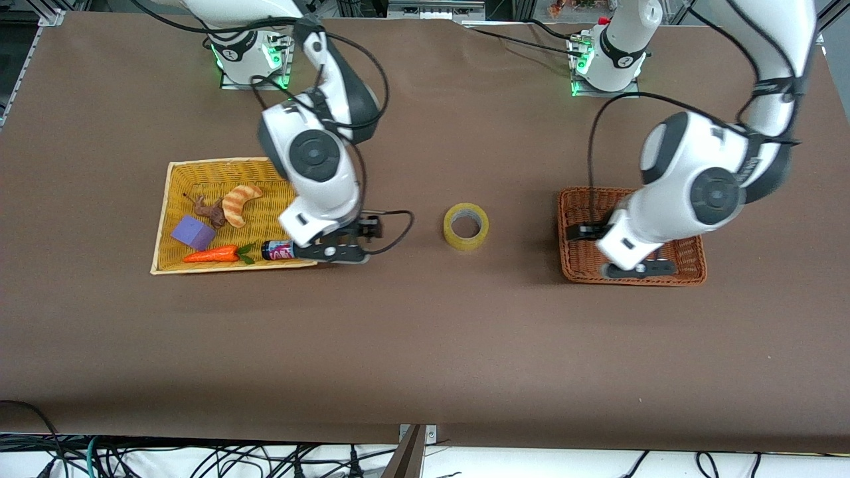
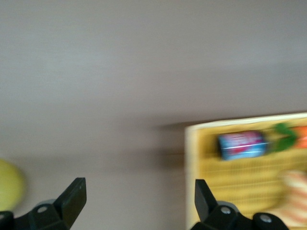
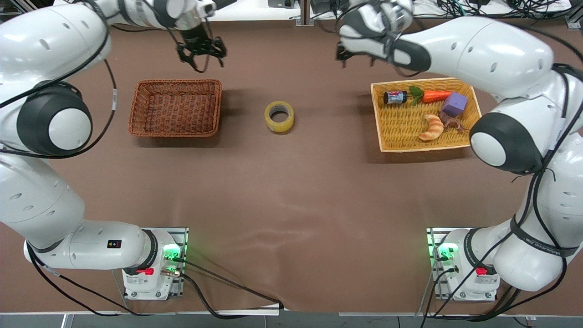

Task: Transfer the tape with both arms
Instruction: 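Set the tape on the table while the left gripper reaches toward it, then grasp the tape with the left gripper while the right gripper withdraws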

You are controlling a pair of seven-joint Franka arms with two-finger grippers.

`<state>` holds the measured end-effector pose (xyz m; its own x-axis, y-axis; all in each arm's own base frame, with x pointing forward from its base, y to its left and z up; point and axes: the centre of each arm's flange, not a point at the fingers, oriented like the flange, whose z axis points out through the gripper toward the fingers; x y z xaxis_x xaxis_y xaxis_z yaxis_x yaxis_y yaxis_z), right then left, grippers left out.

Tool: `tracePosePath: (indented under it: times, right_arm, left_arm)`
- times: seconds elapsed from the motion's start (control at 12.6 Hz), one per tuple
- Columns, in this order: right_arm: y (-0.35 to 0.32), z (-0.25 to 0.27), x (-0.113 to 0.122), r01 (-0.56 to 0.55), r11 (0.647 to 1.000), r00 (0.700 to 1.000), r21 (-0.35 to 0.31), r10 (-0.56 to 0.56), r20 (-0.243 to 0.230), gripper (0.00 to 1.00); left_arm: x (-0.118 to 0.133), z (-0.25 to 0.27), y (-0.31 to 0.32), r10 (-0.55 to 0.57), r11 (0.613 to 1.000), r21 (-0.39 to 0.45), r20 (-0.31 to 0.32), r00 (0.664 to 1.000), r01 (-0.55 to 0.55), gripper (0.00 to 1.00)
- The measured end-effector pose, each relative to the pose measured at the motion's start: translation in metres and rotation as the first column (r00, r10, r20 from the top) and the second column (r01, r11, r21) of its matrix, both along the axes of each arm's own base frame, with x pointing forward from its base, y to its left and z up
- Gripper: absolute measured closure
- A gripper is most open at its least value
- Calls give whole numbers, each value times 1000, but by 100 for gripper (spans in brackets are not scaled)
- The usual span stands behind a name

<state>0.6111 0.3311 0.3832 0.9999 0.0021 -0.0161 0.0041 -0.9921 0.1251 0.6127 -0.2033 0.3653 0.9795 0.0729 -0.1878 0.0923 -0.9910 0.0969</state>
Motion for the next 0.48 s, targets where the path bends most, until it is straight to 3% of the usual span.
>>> tracePosePath:
  times: [0.16,0.48]
  right_arm:
    - [-58,26,15,-17,999,999,-30,16,-34,0]
    - [-187,109,30,82,996,997,28,-81,-19,0]
  left_arm:
    - [-9,-22,-44,21,999,-37,7,1000,-21,0]
    - [-47,-68,-117,36,995,-99,19,999,-33,0]
